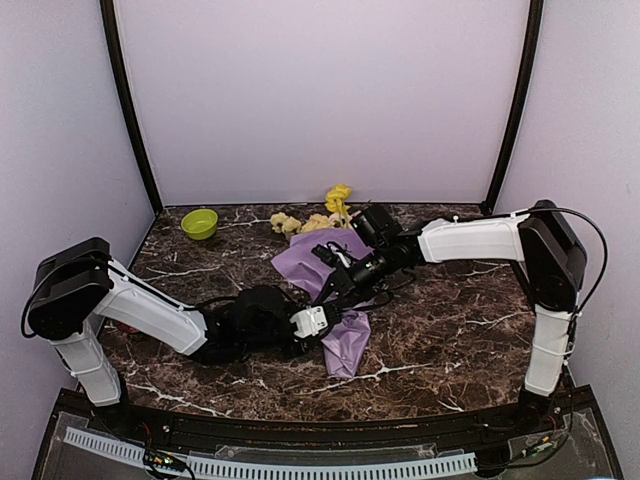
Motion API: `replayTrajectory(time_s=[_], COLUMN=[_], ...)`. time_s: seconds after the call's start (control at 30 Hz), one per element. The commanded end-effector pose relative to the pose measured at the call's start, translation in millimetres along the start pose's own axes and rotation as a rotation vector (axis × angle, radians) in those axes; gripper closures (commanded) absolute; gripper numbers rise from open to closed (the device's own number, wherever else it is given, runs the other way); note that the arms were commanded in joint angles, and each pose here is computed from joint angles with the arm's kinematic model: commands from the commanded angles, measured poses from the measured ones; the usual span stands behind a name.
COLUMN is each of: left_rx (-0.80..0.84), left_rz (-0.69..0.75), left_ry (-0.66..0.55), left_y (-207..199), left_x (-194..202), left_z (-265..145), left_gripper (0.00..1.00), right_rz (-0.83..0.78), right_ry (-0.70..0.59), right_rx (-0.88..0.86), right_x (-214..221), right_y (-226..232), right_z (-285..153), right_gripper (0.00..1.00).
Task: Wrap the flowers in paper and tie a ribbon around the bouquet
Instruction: Pass from the left arm to the right
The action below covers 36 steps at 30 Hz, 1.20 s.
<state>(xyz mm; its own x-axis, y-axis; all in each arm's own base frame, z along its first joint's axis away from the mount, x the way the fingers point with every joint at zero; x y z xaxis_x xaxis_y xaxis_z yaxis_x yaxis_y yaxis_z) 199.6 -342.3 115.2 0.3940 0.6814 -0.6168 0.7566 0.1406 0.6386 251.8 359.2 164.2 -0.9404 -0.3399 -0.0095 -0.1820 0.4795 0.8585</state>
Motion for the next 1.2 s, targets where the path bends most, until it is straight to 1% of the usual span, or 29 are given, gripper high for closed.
replayTrajectory(time_s=[0.0,0.17,0.27,0.4,0.53,0.57,0.67,0.8,0.93,1.03,1.17], left_rx=[-0.019,0.004,0.021,0.028,0.033,0.034,0.025,0.041,0.051,0.054,0.029], left_rz=[-0.057,-0.126,-0.158,-0.199,-0.263,-0.278,-0.303,-0.318,-0.319,-0.323,-0.368], left_ry=[-0.009,-0.004,-0.011,0.011,0.023,0.026,0.033,0.023,0.037,0.061,0.065], left_y=[9,8,9,9,9,9,10,12,16,20,35], left_x=[-1,2,1,4,6,6,7,3,0,0,-6], left_z=[-7,-9,-10,-7,-8,-9,-11,-17,-26,-33,-46], left_gripper=[1.00,1.00,1.00,1.00,0.99,0.95,0.76,0.60,0.46,0.39,0.28], right_rz=[-0.050,-0.049,-0.061,-0.055,-0.047,-0.047,-0.048,-0.050,-0.066,-0.073,-0.090], right_ry=[-0.011,0.016,0.004,-0.020,-0.029,-0.031,-0.034,-0.044,-0.066,-0.074,-0.097], right_rx=[-0.056,-0.086,-0.056,-0.004,0.003,0.004,0.009,0.024,0.042,0.056,0.042], right_x=[-8,-14,-18,-20,-20,-20,-23,-27,-29,-28,-28], right_y=[17,23,23,15,9,8,8,8,8,5,8], right_z=[-6,-4,-4,-3,0,1,2,2,1,0,-3], right_gripper=[1.00,1.00,1.00,1.00,1.00,1.00,1.00,1.00,1.00,1.00,1.00])
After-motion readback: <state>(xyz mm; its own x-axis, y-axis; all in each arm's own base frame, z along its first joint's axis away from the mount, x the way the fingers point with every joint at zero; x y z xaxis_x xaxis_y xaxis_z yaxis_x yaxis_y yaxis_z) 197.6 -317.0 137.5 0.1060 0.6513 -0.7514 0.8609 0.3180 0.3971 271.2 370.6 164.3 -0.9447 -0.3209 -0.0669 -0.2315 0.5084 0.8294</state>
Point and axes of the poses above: each gripper's point midway between its finger pads, its own z axis out along the fingers, its own y axis along the line the jaws close on, x = y × z, the point moved 7 cm from there along -z, back along the fingers, and after that the axes turned 15 degrees about z, right-handed, at the moved point
